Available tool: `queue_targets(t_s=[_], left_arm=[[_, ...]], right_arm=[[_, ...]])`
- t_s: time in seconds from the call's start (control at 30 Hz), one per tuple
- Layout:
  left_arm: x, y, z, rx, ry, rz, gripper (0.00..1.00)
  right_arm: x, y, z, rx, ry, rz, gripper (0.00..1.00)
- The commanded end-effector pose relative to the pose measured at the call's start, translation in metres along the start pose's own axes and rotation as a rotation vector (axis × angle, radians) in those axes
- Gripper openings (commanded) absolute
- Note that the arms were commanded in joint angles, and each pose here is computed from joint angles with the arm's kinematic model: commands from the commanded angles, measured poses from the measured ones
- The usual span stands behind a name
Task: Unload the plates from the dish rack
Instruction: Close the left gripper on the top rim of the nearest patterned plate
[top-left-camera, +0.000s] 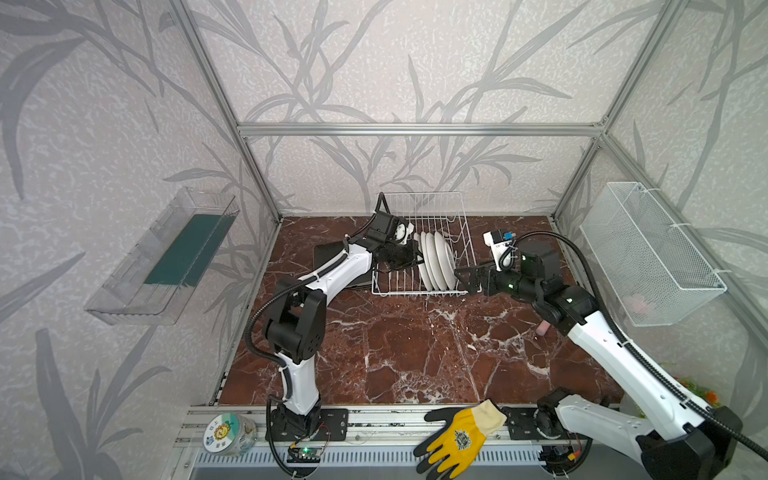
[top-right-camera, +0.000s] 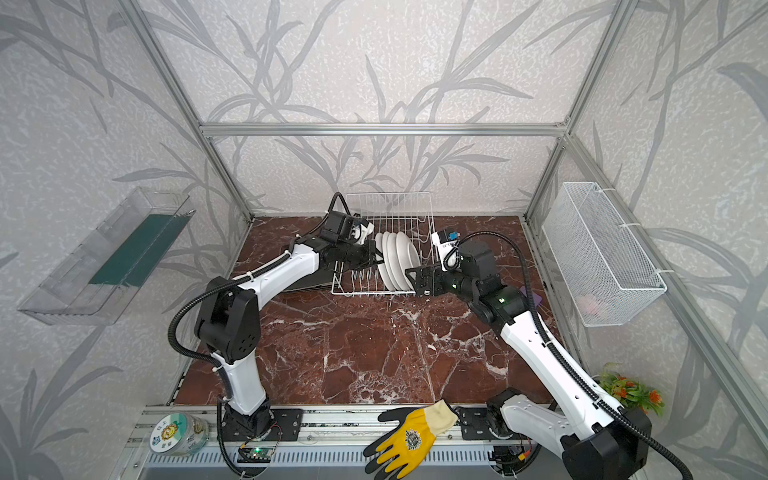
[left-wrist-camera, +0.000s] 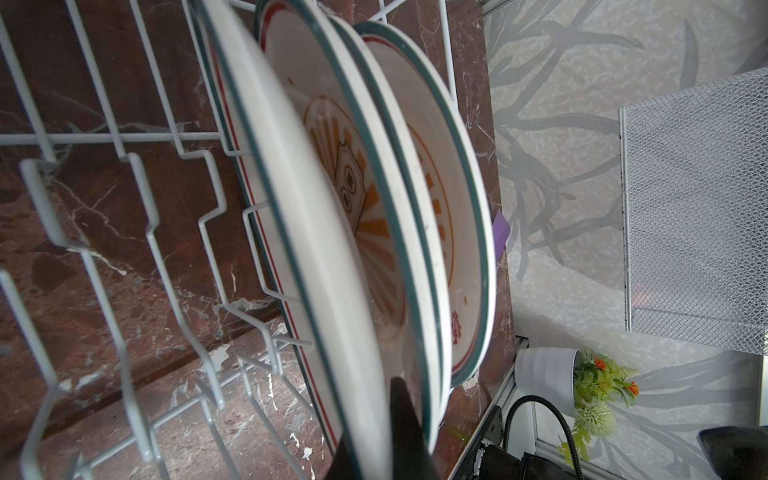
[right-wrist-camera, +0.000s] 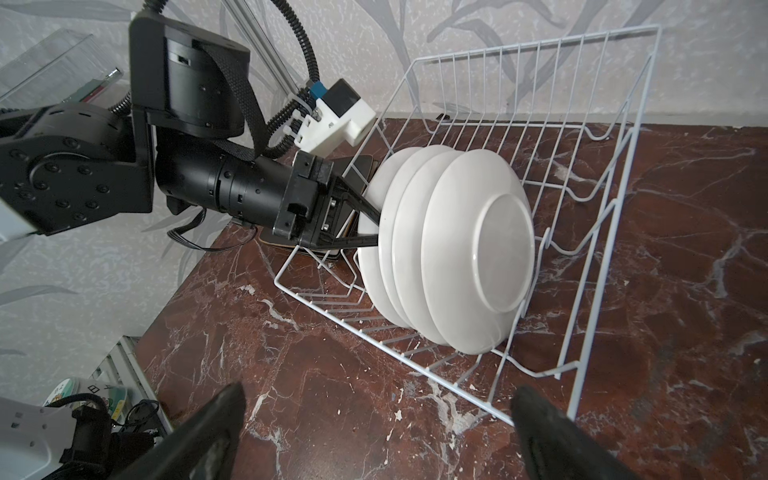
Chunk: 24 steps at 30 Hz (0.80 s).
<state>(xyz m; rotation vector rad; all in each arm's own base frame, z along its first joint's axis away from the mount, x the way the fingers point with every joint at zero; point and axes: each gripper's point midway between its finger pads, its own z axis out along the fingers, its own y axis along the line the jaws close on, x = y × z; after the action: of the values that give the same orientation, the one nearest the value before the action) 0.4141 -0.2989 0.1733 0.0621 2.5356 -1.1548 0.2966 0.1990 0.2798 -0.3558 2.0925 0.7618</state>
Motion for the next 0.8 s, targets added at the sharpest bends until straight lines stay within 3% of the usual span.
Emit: queue_targets(t_s=[0.0, 0.77], left_arm=[[0.003, 0.010, -0.009, -0.054, -0.014, -0.057, 0.00], [-0.012, -0.034, -0.038, 0.064, -0.083, -0.040, 0.00]], right_arm=[[-0.004, 0.004, -0.006, -0.001, -0.018, -0.020, 0.99], [-0.005, 0.005, -0.008, -0.003, -0.023, -0.026, 0.99]])
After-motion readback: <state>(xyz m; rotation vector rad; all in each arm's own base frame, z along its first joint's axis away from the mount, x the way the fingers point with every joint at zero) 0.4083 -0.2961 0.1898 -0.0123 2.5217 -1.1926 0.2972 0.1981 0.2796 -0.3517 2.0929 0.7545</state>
